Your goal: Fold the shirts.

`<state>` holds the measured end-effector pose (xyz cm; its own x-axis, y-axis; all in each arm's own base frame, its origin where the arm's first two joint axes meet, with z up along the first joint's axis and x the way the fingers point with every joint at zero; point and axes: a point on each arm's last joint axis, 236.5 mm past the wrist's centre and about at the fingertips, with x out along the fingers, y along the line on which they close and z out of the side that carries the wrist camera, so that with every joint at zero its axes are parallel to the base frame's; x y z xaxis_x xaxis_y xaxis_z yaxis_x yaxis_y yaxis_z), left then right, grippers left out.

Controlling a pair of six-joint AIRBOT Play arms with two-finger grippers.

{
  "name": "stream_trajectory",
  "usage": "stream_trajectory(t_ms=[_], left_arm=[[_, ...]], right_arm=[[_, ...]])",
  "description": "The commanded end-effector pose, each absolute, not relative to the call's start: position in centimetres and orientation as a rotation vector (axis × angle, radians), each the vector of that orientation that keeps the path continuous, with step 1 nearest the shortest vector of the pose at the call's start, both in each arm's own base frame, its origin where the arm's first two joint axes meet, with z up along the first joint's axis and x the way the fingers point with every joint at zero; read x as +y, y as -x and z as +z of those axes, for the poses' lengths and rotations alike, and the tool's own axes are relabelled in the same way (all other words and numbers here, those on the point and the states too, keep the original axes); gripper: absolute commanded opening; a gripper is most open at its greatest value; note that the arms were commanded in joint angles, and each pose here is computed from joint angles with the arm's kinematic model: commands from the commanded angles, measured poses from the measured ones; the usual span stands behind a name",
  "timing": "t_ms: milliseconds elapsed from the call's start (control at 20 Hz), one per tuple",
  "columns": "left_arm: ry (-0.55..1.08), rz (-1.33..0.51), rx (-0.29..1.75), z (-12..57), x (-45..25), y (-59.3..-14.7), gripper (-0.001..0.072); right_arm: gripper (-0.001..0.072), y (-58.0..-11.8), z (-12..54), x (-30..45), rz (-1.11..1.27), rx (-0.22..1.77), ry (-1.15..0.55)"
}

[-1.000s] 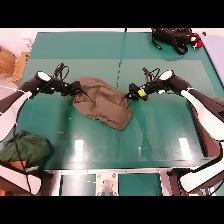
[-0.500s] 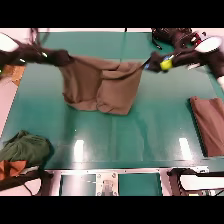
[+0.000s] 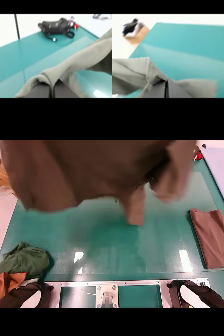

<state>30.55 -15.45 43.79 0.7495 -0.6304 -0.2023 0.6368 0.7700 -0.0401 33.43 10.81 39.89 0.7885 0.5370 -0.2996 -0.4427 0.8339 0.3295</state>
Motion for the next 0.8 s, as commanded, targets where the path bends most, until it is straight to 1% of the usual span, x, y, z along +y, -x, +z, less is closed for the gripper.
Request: stream_trajectory(t_ms=[0,150,250,350,450,550,650,750], left_arm=[[-0.045,-0.684,0.212,44.5,-15.2,-29.1,0.0022],[-0.034,-0.634,0.35,40.1,-14.2,-32.2,0.0023],[-0.008,-0.621,0.465,35.7,-14.0,-34.8,0.0023],[0.041,-0.613,0.594,30.1,-14.0,-37.9,0.0023],[0.099,-0.586,0.717,23.6,-13.8,-41.3,0.0023],[0.154,-0.555,0.843,16.5,-13.7,-44.2,0.0023],[0.193,-0.528,0.958,9.7,-13.5,-46.5,0.0023],[0.239,-0.499,1.033,4.2,-13.5,-48.6,0.0024]], right_arm=[[0.0016,-31.5,41.9,7.9,0.404,0.317,-0.17],[0.0016,-34.2,40.0,6.1,0.35,0.365,-0.175],[0.0016,-37.7,37.7,5.6,0.35,0.419,-0.214],[0.0016,-42.0,33.8,5.3,0.353,0.504,-0.257],[0.0016,-46.3,28.3,5.7,0.372,0.614,-0.272],[0.0016,-50.0,21.3,7.1,0.395,0.753,-0.303],[0.0016,-52.7,13.6,8.5,0.407,0.896,-0.338],[0.0016,-54.3,6.3,9.6,0.406,1.02,-0.368]])
